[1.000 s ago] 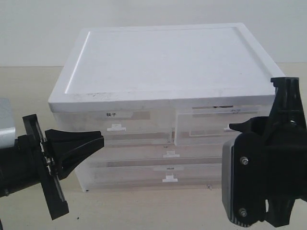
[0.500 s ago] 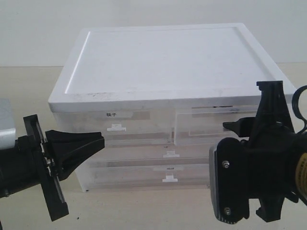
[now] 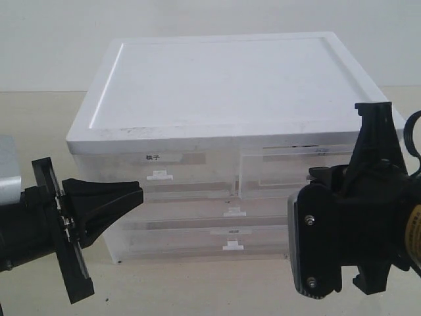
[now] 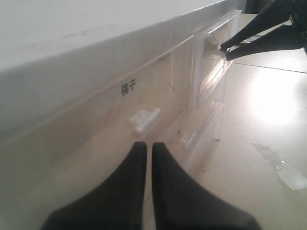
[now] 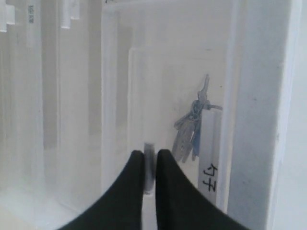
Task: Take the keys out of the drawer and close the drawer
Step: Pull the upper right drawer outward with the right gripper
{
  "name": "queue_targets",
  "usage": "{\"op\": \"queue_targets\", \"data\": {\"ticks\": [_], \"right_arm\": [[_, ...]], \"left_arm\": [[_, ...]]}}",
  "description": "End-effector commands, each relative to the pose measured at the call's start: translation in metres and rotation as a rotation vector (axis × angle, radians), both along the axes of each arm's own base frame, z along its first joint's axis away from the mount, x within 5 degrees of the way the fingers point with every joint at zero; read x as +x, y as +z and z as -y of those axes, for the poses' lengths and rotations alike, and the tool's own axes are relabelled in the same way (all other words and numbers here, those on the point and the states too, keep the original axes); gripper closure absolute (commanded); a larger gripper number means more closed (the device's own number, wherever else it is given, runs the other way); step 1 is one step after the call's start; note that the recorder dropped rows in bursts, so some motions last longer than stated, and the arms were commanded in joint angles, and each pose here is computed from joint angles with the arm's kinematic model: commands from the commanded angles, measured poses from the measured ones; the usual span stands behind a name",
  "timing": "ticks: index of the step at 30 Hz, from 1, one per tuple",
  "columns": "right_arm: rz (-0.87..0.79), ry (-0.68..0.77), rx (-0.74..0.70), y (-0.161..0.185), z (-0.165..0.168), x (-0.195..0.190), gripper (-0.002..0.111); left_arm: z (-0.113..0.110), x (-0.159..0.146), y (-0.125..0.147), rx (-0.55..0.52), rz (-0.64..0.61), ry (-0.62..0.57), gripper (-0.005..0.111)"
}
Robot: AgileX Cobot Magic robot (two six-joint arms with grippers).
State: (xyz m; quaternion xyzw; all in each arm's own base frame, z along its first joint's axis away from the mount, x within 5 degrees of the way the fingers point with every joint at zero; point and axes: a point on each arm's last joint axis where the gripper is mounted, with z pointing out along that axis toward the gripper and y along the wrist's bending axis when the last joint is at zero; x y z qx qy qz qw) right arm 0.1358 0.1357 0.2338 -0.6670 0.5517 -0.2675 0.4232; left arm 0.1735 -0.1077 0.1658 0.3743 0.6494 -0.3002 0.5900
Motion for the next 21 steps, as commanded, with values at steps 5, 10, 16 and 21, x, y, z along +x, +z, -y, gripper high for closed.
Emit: {"op": "queue_targets", "data": {"ticks": [5, 10, 16, 21], "right_arm": [[-0.102, -0.118, 0.022, -0.009, 0.007, -0.002, 0.108], [-0.158, -0.097, -0.009, -0.014, 0.004, -0.013, 0.108], [-0.202, -0.038, -0.021, -0.017, -0.006, -0.031, 0.108], [-0.190, -0.049, -0.075, -0.017, -0.005, -0.040, 0.108]], "left_arm": [[0.001, 0.000, 0.001, -0.015, 0.004, -0.010, 0.102], [0.001, 0.000, 0.001, -0.013, 0.007, -0.008, 0.102], [0.001, 0.001, 0.001, -0.014, 0.007, -0.006, 0.102], [0.001, 0.001, 0.001, -0.014, 0.007, -0.006, 0.102]]}}
